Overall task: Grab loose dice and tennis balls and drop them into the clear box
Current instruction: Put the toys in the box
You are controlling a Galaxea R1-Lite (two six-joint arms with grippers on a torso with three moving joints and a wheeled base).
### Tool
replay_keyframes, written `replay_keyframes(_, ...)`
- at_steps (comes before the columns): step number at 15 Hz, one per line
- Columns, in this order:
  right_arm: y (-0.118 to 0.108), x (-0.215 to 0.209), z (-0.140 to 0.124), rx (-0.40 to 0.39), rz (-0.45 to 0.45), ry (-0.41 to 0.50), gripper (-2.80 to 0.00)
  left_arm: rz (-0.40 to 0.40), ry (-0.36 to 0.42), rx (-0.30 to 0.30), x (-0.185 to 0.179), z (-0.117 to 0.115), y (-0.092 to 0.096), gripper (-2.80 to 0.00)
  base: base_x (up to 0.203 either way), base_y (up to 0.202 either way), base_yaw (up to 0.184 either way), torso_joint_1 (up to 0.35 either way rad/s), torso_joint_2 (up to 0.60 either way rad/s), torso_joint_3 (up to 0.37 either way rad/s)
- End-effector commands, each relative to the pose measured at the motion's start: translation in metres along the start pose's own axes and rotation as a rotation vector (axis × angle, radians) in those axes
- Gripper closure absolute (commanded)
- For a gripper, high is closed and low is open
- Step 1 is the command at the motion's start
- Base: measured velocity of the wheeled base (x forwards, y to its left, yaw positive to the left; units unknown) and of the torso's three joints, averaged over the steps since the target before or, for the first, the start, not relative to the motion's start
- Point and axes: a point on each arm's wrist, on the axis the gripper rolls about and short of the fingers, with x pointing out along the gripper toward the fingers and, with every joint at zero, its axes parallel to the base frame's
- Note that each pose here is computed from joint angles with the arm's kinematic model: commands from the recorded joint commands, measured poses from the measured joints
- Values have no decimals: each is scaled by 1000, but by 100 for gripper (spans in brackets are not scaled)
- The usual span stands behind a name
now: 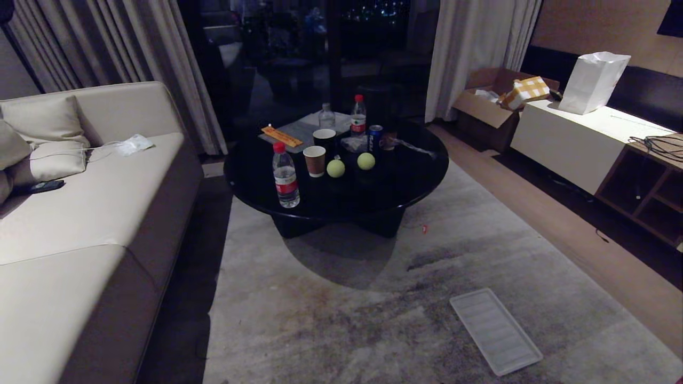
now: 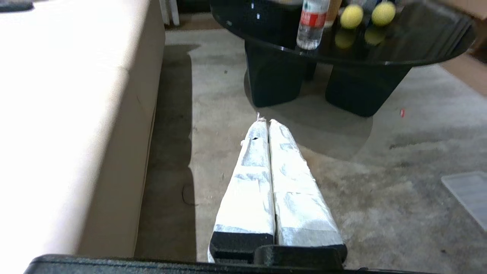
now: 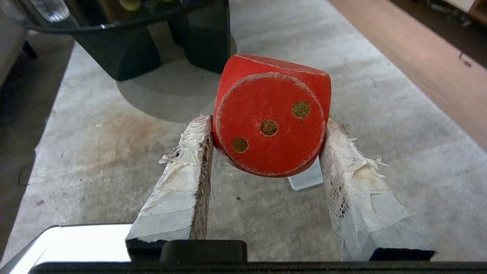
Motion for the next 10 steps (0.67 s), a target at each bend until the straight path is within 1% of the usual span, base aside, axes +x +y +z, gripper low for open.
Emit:
replay_keyframes(1, 0, 0, 0, 0, 0, 2, 0, 1, 3, -3, 0, 0, 0, 0, 0, 0, 0, 2, -2, 207)
replay_keyframes(8, 0, 0, 0, 0, 0, 4, 0, 6, 3, -18, 0, 0, 0, 0, 0, 0, 0, 1, 0, 205)
replay_keyframes(10, 0, 0, 0, 0, 0, 3, 0, 4, 3, -17, 0, 0, 0, 0, 0, 0, 0, 6, 2, 90)
